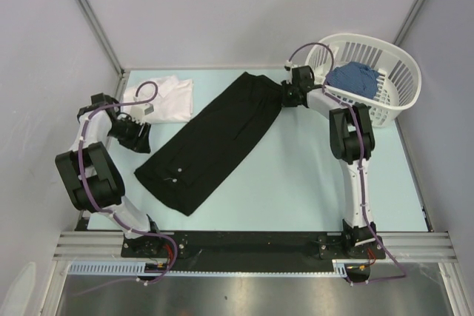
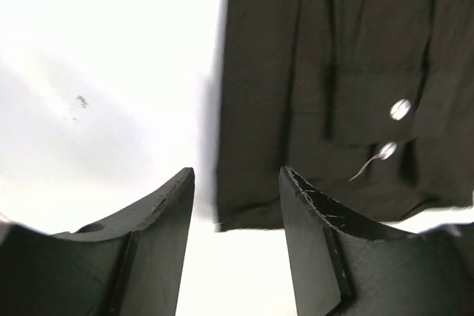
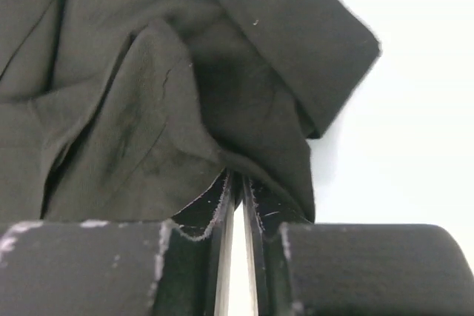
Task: Fold and stack the long sleeve shirts
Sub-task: Fold the shirt
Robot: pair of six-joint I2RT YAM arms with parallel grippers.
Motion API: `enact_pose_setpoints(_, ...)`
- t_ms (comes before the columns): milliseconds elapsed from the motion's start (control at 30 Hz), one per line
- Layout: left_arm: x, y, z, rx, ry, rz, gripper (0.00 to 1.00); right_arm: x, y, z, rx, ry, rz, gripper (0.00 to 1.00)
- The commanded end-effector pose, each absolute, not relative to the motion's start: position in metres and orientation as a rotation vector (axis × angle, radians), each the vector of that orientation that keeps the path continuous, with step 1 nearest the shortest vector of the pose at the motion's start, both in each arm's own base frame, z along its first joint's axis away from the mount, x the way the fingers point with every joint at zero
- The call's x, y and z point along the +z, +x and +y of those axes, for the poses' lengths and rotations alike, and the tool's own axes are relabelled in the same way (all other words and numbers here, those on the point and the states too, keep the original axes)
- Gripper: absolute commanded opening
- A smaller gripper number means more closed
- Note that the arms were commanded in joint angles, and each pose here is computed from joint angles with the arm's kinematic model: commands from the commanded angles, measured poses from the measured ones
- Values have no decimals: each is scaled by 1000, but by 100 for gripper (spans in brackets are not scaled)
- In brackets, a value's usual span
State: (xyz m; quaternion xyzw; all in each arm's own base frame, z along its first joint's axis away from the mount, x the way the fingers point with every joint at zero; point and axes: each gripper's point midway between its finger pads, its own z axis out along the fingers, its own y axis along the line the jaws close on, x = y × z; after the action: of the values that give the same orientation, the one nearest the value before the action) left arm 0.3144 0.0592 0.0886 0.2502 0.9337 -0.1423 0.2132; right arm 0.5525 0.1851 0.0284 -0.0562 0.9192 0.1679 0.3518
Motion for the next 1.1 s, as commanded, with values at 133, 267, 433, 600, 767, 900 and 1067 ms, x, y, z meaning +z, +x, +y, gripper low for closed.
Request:
enact_pose_setpoints(133, 84, 306, 43, -398, 851, 2560, 53, 65, 623, 183, 206, -228, 2205, 30)
enact_pose_setpoints(267, 83, 305, 14, -421, 987, 2522, 56, 93, 603, 185, 296, -168, 2242, 49)
enact_pose_setpoints(433, 99, 309, -47, -466, 1183, 2357, 56, 95, 569, 197, 536, -114, 2313, 54)
enact_pose_setpoints(600, 109, 295, -140, -582, 1400, 2190, 55, 90, 589, 193, 548, -92, 2278, 55)
enact_pose_setpoints(767, 92, 249, -198, -695, 1585, 2136, 59, 91, 616, 189, 542, -54, 2232, 64)
enact_pose_setpoints(900, 75, 230, -211, -637, 1681, 2120, 66, 81, 628, 191, 555, -22, 2218, 65)
enact_pose_setpoints(1067, 55, 219, -216, -578, 1740, 2156, 65, 64, 636, 187, 519, 20, 2237, 63)
